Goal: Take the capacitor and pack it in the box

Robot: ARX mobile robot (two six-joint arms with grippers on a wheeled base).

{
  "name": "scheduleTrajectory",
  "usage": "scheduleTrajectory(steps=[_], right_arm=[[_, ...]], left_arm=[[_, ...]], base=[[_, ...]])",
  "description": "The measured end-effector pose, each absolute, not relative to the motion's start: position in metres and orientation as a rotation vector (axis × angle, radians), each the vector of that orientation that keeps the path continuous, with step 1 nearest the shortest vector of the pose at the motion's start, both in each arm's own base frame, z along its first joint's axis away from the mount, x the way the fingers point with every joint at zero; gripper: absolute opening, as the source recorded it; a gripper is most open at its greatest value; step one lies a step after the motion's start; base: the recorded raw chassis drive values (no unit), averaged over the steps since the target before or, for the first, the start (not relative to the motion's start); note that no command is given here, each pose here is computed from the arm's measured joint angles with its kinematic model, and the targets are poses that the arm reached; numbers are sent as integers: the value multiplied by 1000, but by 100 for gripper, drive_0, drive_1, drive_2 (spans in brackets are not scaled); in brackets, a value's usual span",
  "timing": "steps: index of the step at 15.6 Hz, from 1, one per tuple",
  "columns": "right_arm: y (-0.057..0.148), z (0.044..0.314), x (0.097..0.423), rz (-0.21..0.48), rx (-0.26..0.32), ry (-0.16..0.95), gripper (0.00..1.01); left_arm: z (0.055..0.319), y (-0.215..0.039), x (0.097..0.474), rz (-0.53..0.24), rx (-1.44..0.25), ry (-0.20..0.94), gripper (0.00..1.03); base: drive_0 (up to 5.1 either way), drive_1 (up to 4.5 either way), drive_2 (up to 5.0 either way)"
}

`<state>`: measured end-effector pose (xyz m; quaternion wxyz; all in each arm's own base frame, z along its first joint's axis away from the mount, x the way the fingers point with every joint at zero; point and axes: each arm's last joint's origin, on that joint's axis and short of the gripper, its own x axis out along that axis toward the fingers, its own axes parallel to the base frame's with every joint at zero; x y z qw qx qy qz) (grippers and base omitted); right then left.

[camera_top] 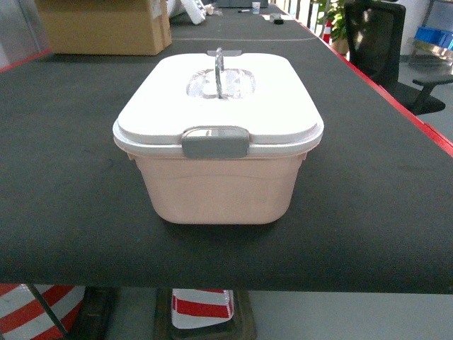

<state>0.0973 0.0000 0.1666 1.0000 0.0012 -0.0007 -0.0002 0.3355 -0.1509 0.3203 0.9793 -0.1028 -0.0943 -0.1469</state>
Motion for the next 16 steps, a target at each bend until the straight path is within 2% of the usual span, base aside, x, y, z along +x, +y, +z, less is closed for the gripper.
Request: scheduleTrajectory(steps=[1,2,3,4,6,7,8,9,11,12,13,15,16], right_arm=[[0,167,97,-1,2,-2,98],[0,167,97,0,2,-2,98],[0,167,97,-1,2,-2,98],[0,167,97,0,2,-2,98],[0,167,97,0,2,-2,98],[0,167,97,0,2,-2,98],[0,167,97,0,2,-1,98],[0,167,97,0,2,-1,98],[0,167,97,0,2,-1,98],[0,167,97,0,2,-1,98],[0,167,97,-1,2,-1,98],[0,167,97,0,2,-2,98],[0,167,97,0,2,-2,98]], left_arm=[[317,-133,320,-300,-191,-234,98],[316,-129,317,-302,-190,-241,98],[314,-113,302,-308,-185,-268,98],[310,-86,275,-304,-155,-331,98],[284,-43,228,-212,-93,-334,98],[256,-31,213,-164,-68,-256,98],[235,-27,204,-138,-41,-188,98],[226,-27,196,-127,-29,-153,98],[227,-33,187,-155,-8,-168,98],[223,-33,186,-82,-2,-63,90],[216,-27,179,-18,6,-3,77],[203,-18,165,9,5,5,52],[198,-15,159,2,5,7,36]], base=[[0,0,0],[0,0,0],[0,0,0],[0,0,0],[0,0,0],[0,0,0],[0,0,0],[0,0,0],[0,0,0],[0,0,0],[0,0,0],[0,0,0],[0,0,0]])
